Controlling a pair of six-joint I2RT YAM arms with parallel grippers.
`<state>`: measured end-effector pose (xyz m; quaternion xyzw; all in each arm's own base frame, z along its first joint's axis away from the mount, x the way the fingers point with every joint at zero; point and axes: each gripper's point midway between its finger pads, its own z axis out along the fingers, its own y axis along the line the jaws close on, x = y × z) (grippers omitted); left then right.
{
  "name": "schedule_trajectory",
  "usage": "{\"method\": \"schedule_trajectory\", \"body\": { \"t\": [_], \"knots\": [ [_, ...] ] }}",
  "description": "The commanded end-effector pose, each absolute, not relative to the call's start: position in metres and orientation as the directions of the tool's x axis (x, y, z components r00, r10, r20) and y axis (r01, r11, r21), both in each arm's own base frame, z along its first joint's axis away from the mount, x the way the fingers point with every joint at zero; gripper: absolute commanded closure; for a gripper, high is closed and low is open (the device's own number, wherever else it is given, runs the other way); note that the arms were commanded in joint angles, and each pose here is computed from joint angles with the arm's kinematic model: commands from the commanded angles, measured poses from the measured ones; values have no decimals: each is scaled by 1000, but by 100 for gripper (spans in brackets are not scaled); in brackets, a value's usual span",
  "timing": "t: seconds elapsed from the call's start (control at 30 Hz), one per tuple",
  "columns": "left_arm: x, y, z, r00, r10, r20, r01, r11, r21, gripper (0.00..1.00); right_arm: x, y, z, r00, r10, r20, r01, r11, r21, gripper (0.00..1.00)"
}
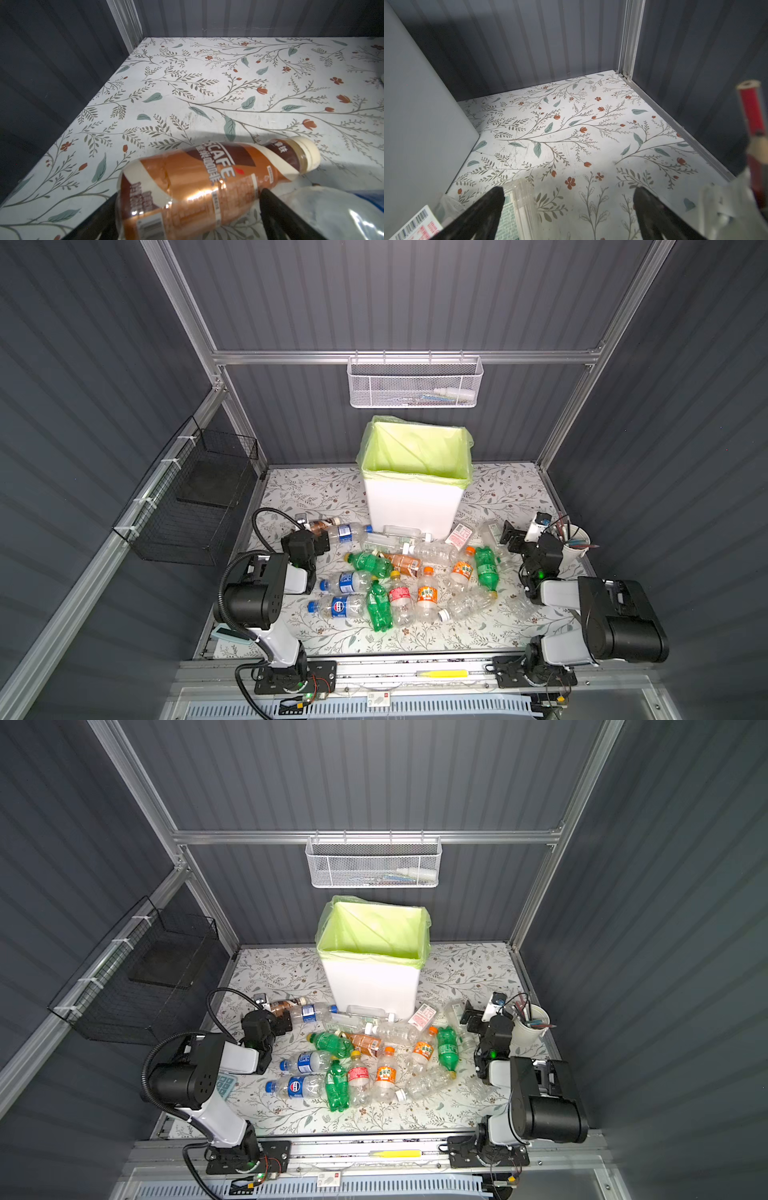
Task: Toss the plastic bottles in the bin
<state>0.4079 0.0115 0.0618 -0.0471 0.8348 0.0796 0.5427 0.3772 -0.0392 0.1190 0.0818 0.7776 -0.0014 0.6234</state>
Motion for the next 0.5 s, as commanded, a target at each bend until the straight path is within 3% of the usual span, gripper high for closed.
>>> {"method": "schedule_trajectory", "body": {
  "t": [0.0,0.47],
  "knots": [
    [415,9,66,-388,22,-921,-154,984,89,0,382,-36,121,-206,122,-971,115,988,100,1],
    [415,9,66,-390,23,-920,-154,984,90,0,382,-36,122,-204,121,-971,114,989,99,1]
  ]
}}
